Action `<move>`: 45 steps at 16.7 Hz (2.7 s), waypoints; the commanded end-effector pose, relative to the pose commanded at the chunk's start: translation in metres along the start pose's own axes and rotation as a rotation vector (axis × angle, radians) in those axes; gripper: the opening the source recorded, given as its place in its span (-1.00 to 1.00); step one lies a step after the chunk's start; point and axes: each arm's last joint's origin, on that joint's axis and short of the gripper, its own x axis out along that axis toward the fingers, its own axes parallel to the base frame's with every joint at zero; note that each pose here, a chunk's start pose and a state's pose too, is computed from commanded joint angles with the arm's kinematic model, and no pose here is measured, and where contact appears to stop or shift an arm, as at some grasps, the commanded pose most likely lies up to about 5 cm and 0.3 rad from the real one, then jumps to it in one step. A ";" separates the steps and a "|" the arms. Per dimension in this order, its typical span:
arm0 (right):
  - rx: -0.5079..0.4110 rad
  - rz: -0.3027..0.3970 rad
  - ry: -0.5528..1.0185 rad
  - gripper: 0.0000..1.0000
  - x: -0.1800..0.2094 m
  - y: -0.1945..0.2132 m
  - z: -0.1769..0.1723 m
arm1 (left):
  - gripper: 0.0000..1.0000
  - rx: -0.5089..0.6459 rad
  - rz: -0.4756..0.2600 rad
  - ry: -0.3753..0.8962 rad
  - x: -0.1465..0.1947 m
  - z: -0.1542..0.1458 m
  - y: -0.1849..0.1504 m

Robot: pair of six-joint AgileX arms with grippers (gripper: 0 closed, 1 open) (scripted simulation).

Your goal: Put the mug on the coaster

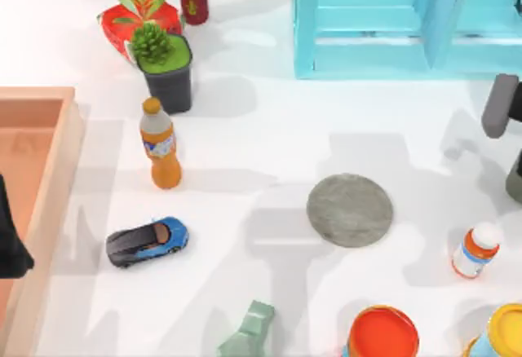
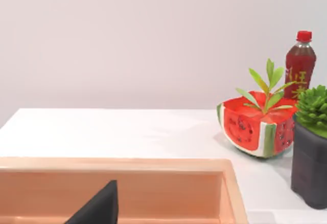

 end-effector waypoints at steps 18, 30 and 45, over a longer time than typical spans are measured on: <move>1.116 0.031 0.002 -1.00 -0.060 0.104 0.177 | 1.00 0.000 0.000 0.000 0.000 0.000 0.000; 1.120 0.032 -0.008 -1.00 -0.017 0.104 0.178 | 1.00 0.000 0.000 0.000 0.000 0.000 0.000; 1.119 0.031 0.002 0.21 0.005 0.107 0.177 | 1.00 0.000 0.000 0.000 0.000 0.000 0.000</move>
